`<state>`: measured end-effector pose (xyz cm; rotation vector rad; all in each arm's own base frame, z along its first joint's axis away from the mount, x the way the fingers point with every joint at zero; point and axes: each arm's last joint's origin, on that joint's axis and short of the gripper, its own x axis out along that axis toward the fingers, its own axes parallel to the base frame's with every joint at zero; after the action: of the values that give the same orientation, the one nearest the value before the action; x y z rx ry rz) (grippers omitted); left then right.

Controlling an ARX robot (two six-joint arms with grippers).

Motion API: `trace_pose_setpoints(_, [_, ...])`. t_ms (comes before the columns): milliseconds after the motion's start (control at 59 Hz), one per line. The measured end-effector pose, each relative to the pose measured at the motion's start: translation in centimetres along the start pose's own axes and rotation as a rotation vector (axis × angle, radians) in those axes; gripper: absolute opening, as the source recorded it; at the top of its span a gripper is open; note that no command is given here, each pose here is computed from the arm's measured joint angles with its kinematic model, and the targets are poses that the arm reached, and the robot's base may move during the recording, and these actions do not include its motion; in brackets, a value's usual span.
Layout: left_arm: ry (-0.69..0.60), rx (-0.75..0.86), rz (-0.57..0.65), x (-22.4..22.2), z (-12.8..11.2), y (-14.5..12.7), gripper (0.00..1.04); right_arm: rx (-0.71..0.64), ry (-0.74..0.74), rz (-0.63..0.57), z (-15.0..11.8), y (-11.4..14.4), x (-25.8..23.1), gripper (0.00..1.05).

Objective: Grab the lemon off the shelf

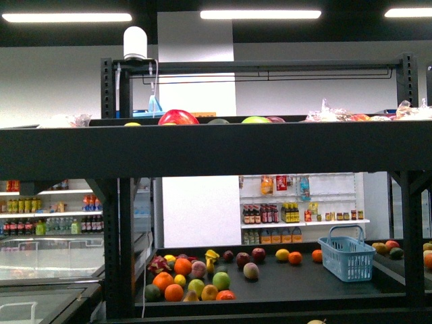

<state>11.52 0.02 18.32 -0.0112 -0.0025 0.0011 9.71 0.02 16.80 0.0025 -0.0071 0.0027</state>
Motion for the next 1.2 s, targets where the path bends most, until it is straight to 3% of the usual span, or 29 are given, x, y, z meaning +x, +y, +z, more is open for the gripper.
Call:
trace_pose_setpoints(424, [0.019, 0.001, 0.002, -1.5, -1.7, 0.0, 0.03, 0.000, 0.000, 0.000, 0.0, 0.0, 0.0, 0.97])
trace_pose_setpoints(780, [-0.006, 0.000, 0.001, -1.8, -1.5, 0.0, 0.03, 0.000, 0.000, 0.000, 0.0, 0.0, 0.0, 0.97])
trace_pose_setpoints(1203, [-0.006, 0.001, 0.001, -1.8, -1.5, 0.0, 0.86, 0.000, 0.000, 0.000, 0.0, 0.0, 0.0, 0.97])
